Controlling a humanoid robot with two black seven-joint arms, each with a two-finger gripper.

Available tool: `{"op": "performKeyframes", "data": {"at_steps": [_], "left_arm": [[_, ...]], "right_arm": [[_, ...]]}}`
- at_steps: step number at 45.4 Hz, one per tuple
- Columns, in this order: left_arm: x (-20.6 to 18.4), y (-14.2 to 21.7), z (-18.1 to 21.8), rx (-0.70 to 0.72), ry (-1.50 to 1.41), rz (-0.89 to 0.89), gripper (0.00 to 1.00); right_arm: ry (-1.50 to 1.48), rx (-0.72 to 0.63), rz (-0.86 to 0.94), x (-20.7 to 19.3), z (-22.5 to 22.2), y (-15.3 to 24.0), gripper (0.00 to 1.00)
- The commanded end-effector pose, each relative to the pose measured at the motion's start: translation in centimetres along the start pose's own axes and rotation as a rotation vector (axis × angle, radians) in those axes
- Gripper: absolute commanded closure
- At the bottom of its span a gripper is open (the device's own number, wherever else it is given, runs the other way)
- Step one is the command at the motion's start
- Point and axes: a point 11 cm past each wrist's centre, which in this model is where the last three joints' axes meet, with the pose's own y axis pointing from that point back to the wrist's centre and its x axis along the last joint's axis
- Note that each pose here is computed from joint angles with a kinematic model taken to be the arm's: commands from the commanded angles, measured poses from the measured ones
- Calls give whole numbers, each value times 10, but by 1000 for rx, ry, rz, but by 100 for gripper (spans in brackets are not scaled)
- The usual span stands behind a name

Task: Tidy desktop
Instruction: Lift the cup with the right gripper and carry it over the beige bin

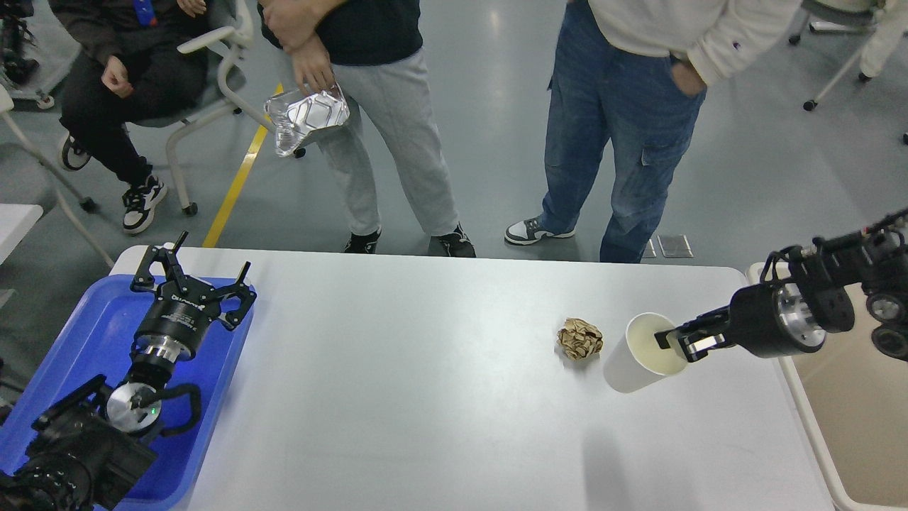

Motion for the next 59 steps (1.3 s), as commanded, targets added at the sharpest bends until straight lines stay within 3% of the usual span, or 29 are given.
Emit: {"op": "performKeyframes", "data": {"at_steps": [1,17,33,59], "left_arm": [[0,0,0,0,0,0,0],[0,0,0,-1,1,0,0],[0,0,0,0,0,0,0],[0,0,0,0,0,0,0]], "right_arm": [[10,-16,18,32,-6,37,100],[21,-38,64,59,-8,67,100],[-30,-59,104,51,10,65,100],[-498,-161,448,21,109,82,100]]}}
